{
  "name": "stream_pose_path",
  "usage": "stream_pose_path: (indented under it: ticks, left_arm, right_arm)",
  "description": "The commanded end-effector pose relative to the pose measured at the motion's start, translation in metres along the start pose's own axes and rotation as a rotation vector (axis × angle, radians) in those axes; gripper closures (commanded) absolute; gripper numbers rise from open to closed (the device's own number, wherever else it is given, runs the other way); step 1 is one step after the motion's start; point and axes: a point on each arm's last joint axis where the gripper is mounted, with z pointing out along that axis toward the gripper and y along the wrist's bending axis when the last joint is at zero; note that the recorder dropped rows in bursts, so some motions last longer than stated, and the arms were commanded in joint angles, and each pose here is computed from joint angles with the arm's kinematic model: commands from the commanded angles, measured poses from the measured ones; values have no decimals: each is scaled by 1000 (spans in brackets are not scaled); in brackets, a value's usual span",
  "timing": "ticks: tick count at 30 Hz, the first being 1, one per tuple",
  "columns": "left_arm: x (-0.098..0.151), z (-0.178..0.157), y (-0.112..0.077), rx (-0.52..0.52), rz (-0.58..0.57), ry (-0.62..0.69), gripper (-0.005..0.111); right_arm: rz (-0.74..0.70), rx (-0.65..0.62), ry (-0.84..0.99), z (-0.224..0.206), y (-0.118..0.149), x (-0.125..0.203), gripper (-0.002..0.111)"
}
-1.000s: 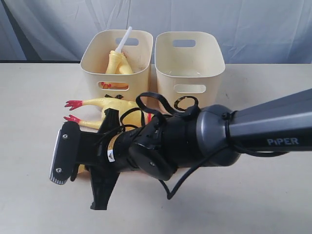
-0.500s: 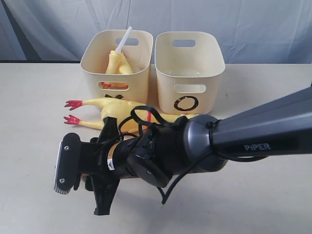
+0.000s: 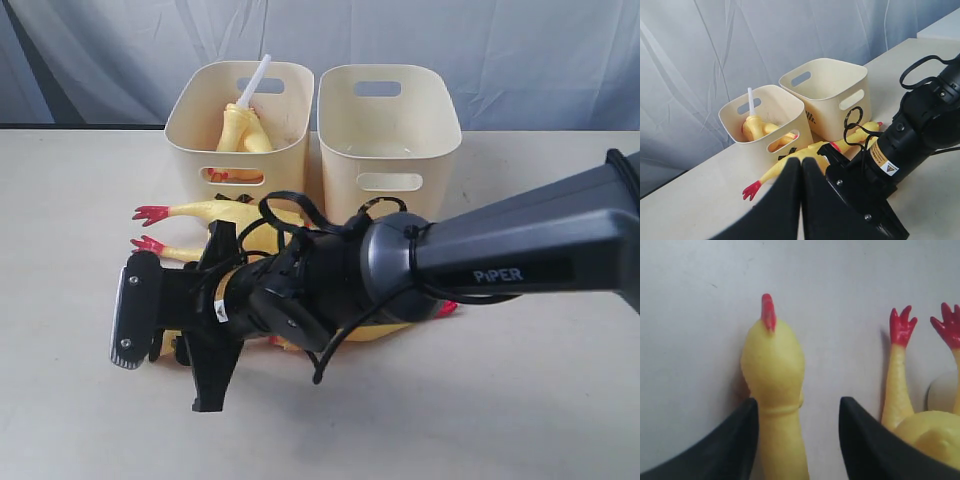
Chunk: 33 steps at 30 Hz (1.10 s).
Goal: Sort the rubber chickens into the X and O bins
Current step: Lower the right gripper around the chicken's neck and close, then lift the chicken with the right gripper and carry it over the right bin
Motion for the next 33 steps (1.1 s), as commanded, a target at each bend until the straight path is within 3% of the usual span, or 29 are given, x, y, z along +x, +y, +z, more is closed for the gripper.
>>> stream_pose_path:
  ticks: [1,29,31,33]
  left_arm:
    - [1,0,0,-9,-3,-6,107]
    - [1,0,0,-11,-1,-7,107]
    - [1,0,0,-11,-1,-7,107]
    - [1,0,0,-10,-2,-8,107]
  right_arm:
    - [-7,-33,48,8,-3,0,61]
    - [-17,-67,86,28,6,10,61]
    - [-31,-66,86,28,6,10,68]
    - [-31,-66,86,28,6,10,86]
